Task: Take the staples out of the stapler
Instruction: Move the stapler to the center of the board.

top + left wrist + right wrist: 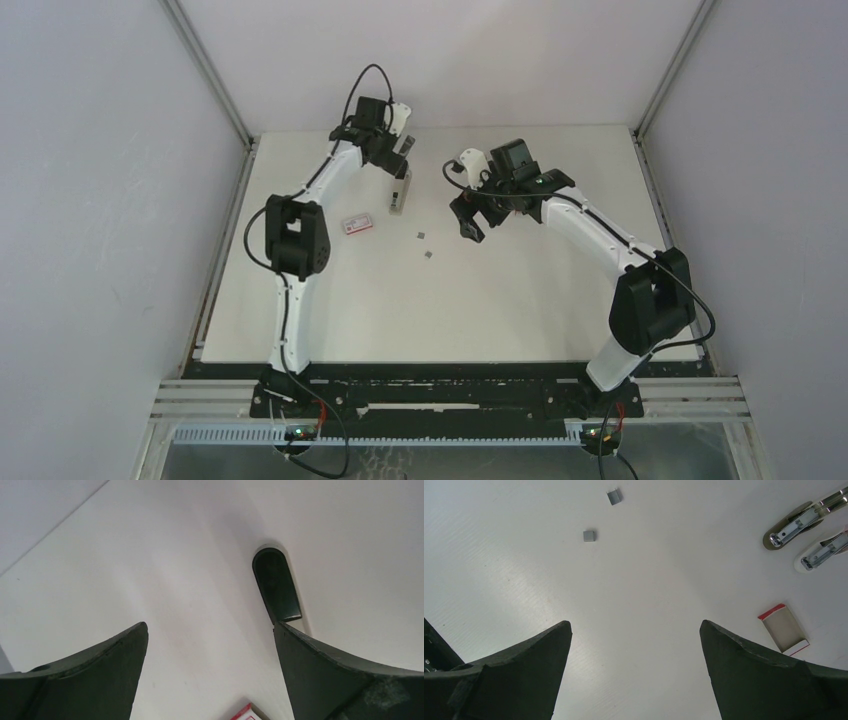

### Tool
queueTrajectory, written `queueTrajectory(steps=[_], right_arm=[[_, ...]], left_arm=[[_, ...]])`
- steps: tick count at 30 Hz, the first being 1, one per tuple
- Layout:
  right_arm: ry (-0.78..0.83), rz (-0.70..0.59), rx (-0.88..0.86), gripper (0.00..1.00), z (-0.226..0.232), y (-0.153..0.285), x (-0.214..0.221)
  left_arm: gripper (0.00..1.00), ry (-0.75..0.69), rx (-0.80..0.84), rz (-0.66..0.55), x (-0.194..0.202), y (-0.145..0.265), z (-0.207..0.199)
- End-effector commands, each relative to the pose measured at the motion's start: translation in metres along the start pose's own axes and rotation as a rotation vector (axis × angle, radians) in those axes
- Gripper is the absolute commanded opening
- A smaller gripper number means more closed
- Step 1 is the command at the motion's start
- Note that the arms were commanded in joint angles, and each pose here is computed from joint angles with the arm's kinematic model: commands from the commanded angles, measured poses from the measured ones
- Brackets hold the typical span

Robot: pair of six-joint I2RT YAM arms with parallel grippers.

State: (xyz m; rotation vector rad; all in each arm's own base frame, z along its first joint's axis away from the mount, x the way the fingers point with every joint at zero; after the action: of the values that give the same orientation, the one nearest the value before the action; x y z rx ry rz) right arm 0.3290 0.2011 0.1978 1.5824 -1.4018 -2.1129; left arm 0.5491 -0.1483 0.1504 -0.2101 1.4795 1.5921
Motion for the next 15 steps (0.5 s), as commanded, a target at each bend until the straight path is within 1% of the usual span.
queueTrajectory(steps=[1,5,11,15], right_arm=[[0.040,-0.069,0.033,1.00,0.001,0.017,-0.015],[0.032,-0.070,0.083,1.00,-0.004,0.019,-0.016],[-0.044,-0.103,0.152,1.00,-0.025,0.034,-0.013],[-0.115,-0.150,0.116,1.00,-0.038,0.050,-0.007]], left_arm=[[1.00,0.192,0.053,-0.133,-0.042,0.055,0.000],[0.99,0.248,0.125,-0.132,-0.042,0.057,-0.016],[0.98,0.277,0.161,-0.070,-0.030,0.030,-0.033],[0.96,0.294,0.171,-0.050,-0.030,0.014,-0.036]])
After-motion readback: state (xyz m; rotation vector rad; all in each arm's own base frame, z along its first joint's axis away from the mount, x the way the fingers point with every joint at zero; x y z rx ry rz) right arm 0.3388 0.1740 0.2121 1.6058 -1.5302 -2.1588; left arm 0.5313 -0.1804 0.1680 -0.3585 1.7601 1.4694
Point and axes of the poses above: each gripper's point midway between its finger pads, its own y axis back along the fingers, its own z axis along the line the jaws close on, x = y × z, the point moved 5 cm from there along y, back along the fingers, and after that the axes turned 2 degrees about y, right-handed, at the moved point
